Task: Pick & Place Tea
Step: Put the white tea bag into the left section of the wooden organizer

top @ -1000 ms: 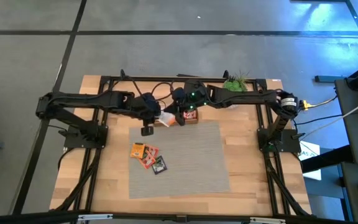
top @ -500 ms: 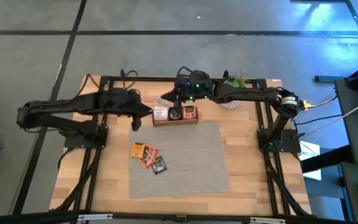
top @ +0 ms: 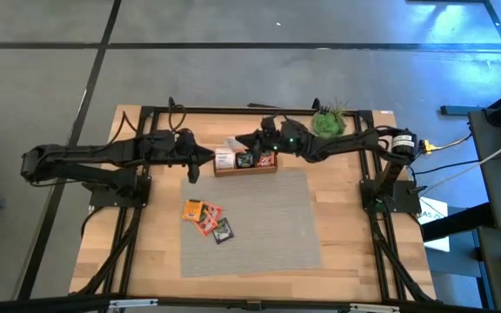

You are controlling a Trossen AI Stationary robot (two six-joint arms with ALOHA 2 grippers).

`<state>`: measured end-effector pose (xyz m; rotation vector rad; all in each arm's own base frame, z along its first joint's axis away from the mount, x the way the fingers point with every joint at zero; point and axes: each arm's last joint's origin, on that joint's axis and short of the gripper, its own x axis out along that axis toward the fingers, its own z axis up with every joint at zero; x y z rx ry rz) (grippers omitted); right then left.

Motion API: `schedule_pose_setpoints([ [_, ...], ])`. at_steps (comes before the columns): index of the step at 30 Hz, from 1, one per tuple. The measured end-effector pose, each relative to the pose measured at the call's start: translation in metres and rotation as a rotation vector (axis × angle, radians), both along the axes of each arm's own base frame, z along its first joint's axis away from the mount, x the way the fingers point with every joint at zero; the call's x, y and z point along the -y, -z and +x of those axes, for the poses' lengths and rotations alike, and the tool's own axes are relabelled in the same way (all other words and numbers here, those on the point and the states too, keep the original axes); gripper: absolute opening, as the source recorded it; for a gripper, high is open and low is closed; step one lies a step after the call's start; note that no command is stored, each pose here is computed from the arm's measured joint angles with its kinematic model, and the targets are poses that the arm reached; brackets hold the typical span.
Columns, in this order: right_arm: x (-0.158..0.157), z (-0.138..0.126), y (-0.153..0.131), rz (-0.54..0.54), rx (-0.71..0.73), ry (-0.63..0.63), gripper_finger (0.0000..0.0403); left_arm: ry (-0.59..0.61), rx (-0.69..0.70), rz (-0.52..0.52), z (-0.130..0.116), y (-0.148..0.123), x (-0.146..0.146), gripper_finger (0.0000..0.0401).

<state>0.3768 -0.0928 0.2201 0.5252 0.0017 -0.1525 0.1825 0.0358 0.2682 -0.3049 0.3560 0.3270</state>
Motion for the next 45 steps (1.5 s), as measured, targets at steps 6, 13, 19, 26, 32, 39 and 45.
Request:
schedule_pose_setpoints([
  [6, -0.015, 0.016, 0.012, -0.024, -0.024, -0.036, 0.0, -0.001, 0.05, 0.009, 0.003, -0.001, 0.0, 0.0078],
  [13, -0.024, 0.042, 0.04, -0.017, -0.061, -0.047, 0.0, 0.0, 0.081, 0.015, 0.004, -0.004, -0.001, 0.0077],
  [19, -0.017, 0.044, 0.058, -0.018, -0.098, -0.012, 0.0001, 0.0, 0.081, 0.014, 0.004, -0.004, -0.001, 0.0075],
  [26, -0.015, 0.053, 0.078, -0.032, -0.14, 0.034, 0.0002, 0.001, 0.081, 0.014, 0.004, -0.004, -0.001, 0.0075],
  [32, -0.013, 0.059, 0.08, -0.084, -0.124, 0.036, 0.0006, 0.002, 0.081, 0.014, 0.004, -0.004, -0.001, 0.0075],
  [39, -0.013, 0.06, 0.079, -0.179, -0.131, 0.027, 0.001, 0.001, 0.081, 0.014, 0.004, -0.004, -0.001, 0.0075],
  [45, -0.013, 0.06, 0.079, -0.254, -0.151, 0.018, 0.0016, 0.0, 0.08, 0.015, 0.004, -0.004, -0.001, 0.0075],
])
